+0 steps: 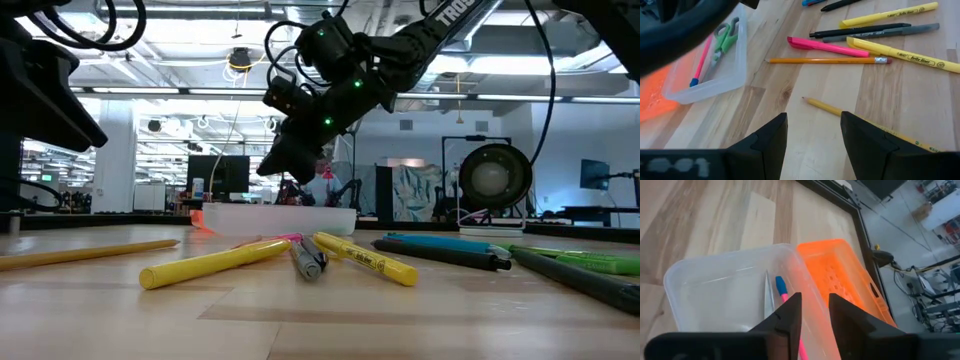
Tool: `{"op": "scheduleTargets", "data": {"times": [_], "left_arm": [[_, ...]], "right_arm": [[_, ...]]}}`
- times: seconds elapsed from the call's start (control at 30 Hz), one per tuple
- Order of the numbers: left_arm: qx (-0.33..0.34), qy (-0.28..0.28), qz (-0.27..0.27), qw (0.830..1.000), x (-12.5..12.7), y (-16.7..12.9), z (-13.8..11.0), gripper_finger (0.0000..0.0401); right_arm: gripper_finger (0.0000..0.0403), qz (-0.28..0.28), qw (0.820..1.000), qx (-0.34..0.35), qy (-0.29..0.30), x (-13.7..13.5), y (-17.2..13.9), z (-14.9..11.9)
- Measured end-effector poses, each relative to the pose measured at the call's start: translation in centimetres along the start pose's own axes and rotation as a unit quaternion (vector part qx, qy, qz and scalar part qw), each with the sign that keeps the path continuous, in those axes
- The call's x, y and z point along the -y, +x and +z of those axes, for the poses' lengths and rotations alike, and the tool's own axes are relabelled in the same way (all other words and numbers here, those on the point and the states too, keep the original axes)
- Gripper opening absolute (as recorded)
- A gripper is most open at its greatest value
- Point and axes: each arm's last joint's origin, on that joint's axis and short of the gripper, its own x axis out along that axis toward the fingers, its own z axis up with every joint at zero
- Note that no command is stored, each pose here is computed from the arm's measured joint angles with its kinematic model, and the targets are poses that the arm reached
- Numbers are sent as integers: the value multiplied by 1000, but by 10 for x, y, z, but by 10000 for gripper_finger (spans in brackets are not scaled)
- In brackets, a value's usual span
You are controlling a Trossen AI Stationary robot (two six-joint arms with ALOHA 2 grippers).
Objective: Pick & place school supplies into a supply box
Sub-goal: Put the yellow pencil into the supply box
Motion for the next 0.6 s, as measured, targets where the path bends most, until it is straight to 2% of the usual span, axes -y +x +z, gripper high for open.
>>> {"op": "scheduleTargets", "data": {"times": [0.27,0.6], "left_arm": [[-1,-3,-1,1000,0,0,0,177],[-2,-4,-1,1000,0,0,0,177]], "right_arm": [[117,0,1000,0,8,0,0,0],[125,4,1000,-1,6,-4,-1,1]]}}
